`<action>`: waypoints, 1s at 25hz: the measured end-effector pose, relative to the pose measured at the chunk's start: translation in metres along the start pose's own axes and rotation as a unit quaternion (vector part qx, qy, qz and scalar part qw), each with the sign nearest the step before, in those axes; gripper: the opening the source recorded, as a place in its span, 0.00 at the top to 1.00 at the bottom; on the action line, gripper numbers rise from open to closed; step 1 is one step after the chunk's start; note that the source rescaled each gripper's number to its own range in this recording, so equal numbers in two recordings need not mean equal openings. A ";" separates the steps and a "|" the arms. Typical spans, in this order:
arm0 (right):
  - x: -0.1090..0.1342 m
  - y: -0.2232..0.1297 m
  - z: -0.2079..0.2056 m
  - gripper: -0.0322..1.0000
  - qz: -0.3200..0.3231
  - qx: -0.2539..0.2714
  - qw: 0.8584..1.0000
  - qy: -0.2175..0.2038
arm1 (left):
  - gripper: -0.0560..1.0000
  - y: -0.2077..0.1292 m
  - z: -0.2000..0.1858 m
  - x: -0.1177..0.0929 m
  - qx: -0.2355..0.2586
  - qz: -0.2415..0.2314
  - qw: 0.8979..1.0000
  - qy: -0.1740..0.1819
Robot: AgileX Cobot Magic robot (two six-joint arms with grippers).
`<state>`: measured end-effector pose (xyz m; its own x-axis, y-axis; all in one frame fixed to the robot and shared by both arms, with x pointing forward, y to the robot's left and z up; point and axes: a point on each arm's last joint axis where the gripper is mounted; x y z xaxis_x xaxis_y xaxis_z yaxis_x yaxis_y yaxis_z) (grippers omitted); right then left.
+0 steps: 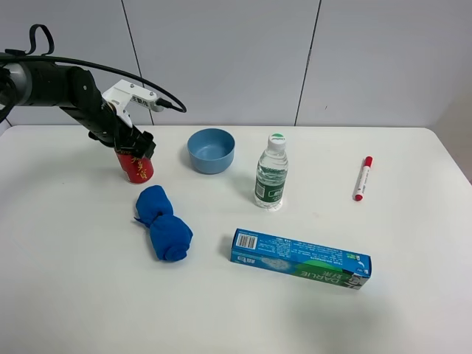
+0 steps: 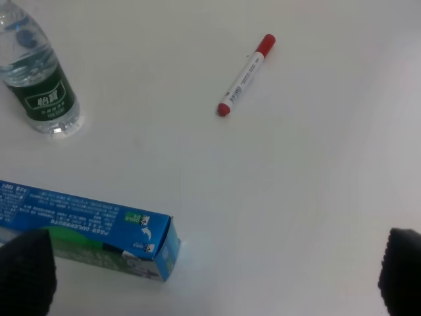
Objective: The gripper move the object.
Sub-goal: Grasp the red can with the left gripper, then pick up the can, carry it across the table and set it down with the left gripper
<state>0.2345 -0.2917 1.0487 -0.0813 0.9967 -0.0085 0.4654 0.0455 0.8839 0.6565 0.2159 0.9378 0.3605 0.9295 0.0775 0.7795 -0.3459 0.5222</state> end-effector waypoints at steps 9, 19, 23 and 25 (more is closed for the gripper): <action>0.000 0.000 0.000 0.00 0.000 0.000 1.000 0.000 | 0.94 0.000 0.003 0.000 0.000 0.000 1.000 0.000; 0.000 0.000 0.000 0.00 0.000 0.000 1.000 0.000 | 0.94 0.007 -0.040 0.000 0.006 0.002 1.000 -0.004; 0.000 0.000 0.000 0.00 0.000 0.000 1.000 0.000 | 0.94 0.020 -0.087 -0.005 -0.034 0.010 0.999 -0.001; 0.000 0.000 0.000 0.00 0.000 0.000 1.000 0.000 | 0.94 0.024 -0.106 -0.015 -0.051 0.021 0.998 -0.006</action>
<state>0.2345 -0.2917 1.0487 -0.0813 0.9967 -0.0085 0.4654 0.0455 0.8839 0.6161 0.2075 1.0392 0.3982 0.9127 0.0920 0.7077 -0.3694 0.6022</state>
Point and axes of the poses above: a point on each arm's last joint axis where the gripper is mounted, z pointing out along that axis toward the gripper, x along the wrist's bending axis when the last joint is at zero, y = z × x, and after that the axes turned 3 degrees about -z, right-handed
